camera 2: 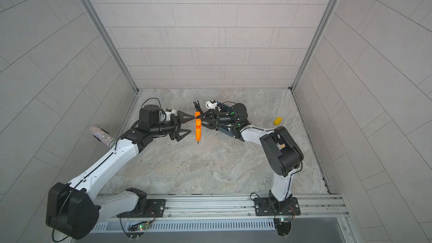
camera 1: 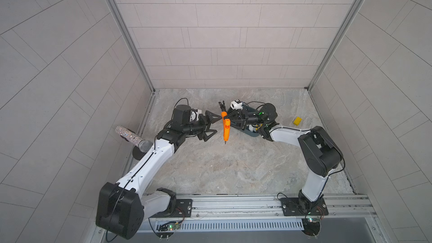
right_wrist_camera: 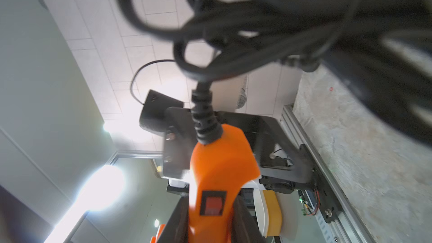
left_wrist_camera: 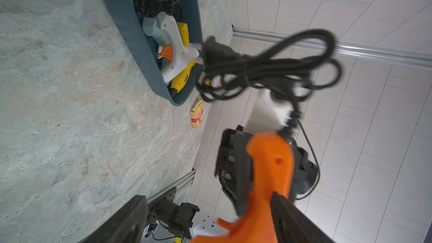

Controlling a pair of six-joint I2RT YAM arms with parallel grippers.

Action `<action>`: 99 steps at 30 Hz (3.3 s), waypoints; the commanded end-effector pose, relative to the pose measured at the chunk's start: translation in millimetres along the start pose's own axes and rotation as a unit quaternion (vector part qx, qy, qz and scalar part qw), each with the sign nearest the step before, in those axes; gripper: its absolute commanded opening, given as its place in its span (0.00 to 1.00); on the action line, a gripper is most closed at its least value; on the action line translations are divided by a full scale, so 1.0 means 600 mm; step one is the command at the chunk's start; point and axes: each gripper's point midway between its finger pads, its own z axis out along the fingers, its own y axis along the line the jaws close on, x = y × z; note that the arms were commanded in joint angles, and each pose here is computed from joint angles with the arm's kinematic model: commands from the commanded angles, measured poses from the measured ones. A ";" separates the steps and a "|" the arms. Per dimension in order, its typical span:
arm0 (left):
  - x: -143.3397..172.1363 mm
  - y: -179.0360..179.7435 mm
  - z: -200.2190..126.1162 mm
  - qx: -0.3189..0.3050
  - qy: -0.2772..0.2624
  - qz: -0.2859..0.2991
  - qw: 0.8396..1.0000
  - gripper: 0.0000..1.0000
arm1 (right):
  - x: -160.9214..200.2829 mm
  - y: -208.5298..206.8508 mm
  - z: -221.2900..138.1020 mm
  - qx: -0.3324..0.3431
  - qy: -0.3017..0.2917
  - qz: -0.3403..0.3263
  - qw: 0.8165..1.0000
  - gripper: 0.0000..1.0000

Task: Put the hot melt glue gun into the storage box
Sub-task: Pick up the hot melt adhesive gun from the center of the board.

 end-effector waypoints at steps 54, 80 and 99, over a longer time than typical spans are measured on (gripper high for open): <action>-0.025 -0.136 0.043 0.161 -0.008 -0.048 0.986 0.51 | -0.002 -0.013 0.021 -0.022 0.017 0.021 0.999 0.00; -0.036 -0.079 0.035 0.021 -0.008 -0.018 1.000 0.00 | -0.052 0.020 -0.065 -0.029 -0.064 0.002 0.998 0.41; -0.117 -0.048 0.061 -0.123 -0.079 0.002 0.989 0.00 | -0.008 -0.058 -0.146 0.206 -0.117 -0.053 0.970 0.57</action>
